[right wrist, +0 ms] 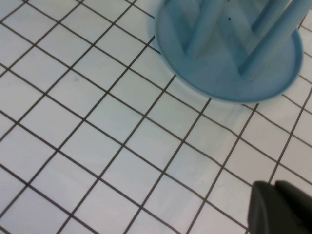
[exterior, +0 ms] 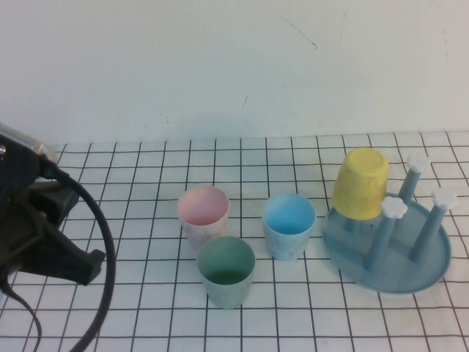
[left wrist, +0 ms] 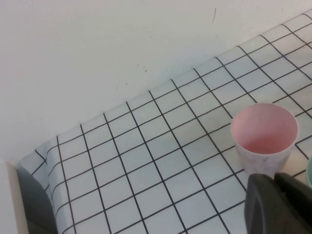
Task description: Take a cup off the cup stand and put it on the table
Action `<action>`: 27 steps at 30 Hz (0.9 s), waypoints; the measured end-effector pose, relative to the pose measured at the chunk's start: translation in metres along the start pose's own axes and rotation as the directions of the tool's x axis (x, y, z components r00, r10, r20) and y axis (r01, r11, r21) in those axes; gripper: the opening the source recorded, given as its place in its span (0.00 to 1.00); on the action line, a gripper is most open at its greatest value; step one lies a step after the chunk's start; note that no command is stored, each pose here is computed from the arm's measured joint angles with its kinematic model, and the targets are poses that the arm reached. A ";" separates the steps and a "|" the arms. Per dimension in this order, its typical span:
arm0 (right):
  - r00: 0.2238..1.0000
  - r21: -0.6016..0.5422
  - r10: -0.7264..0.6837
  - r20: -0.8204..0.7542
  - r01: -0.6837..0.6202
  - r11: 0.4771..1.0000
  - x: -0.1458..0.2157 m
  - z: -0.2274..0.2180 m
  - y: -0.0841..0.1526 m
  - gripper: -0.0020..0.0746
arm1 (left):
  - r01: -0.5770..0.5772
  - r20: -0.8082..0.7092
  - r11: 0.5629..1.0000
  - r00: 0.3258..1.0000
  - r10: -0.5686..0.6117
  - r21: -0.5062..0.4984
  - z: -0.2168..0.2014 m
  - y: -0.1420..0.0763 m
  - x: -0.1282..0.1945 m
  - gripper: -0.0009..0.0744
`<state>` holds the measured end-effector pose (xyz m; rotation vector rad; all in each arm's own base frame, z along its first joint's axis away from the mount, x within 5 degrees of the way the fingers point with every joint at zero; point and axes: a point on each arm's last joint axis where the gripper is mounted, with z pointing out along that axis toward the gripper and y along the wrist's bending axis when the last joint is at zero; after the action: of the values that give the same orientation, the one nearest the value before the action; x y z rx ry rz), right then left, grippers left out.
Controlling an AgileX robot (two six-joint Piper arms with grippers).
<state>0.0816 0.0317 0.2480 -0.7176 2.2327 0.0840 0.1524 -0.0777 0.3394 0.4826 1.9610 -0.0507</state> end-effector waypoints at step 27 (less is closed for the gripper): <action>1.000 -0.006 0.008 0.000 -0.008 1.000 0.000 0.000 0.001 0.03 | 0.266 0.359 0.962 0.905 -0.229 -0.057 -0.053 0.023 0.082 0.01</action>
<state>0.0813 0.0322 0.2479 -0.7122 2.2360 0.0949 0.0859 -0.0176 0.2941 0.1376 1.6522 -0.1821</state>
